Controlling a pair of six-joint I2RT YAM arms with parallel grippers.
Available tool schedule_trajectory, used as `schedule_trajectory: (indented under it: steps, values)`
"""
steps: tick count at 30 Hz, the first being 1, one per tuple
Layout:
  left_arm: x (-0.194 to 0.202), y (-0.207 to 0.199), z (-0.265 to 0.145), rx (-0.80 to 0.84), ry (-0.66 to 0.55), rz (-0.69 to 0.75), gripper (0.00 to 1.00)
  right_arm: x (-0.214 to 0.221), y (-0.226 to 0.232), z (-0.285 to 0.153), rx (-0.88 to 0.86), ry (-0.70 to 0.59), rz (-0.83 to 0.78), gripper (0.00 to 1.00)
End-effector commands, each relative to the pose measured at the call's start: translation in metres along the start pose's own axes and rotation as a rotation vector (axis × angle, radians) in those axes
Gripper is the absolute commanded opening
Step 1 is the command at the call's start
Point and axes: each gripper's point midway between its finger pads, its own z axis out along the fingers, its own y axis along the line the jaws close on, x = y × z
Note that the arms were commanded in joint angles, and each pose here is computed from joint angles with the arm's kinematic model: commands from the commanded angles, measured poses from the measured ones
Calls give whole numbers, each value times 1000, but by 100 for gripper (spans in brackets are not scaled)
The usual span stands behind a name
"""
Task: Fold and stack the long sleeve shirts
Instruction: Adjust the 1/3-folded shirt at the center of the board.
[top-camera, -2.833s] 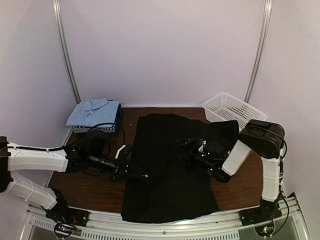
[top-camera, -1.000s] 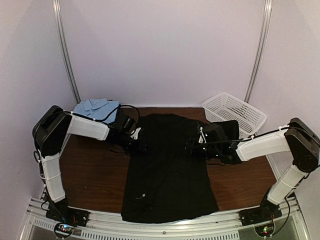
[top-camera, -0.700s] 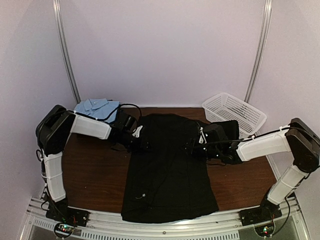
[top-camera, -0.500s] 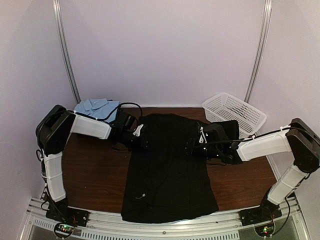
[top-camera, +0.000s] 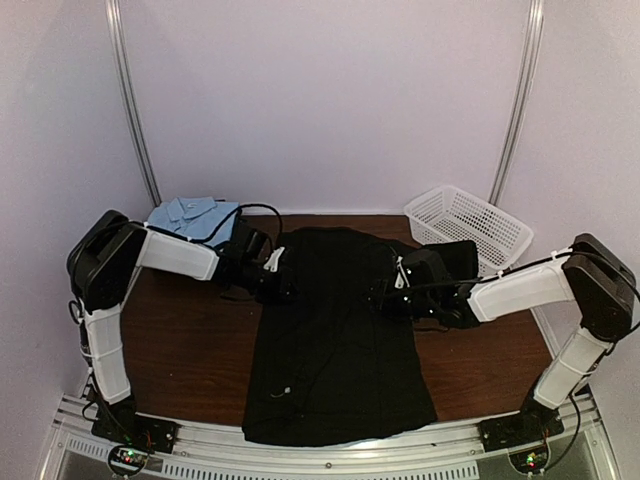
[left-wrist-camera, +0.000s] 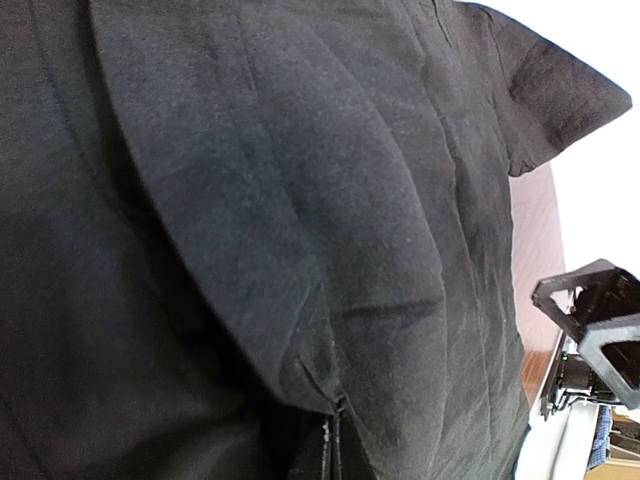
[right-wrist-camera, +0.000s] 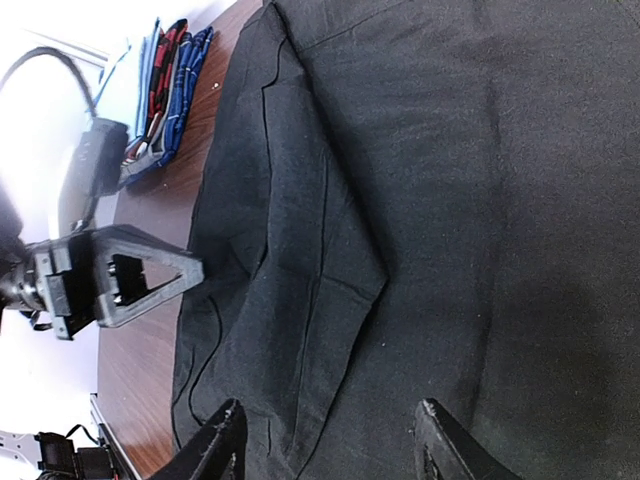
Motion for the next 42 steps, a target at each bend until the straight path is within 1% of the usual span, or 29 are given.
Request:
schedule_trajectory:
  steps: [1, 6, 15, 18, 31, 37, 42]
  values:
    - [-22, -18, -27, 7, -110, 74, 0, -2, 7, 10, -8, 7, -23, 57]
    - [-23, -14, -36, -38, -141, 85, 0, 1, 10, 21, -16, 27, -23, 55]
    - [-19, 35, -21, -128, -119, 8, 0, 3, 14, 33, -19, 40, -27, 53]
    - [-19, 44, -18, -135, -125, -19, 0, 4, 13, 33, -15, 43, -29, 52]
    - [-27, 45, -19, -140, -146, -36, 0, 3, 9, 30, 14, 44, -55, 52]
    - [-26, 57, -24, -165, -147, -63, 0, 2, 8, 29, 23, 42, -63, 52]
    - [-27, 57, -24, -157, -151, -68, 0, 2, 8, 31, 24, 43, -63, 51]
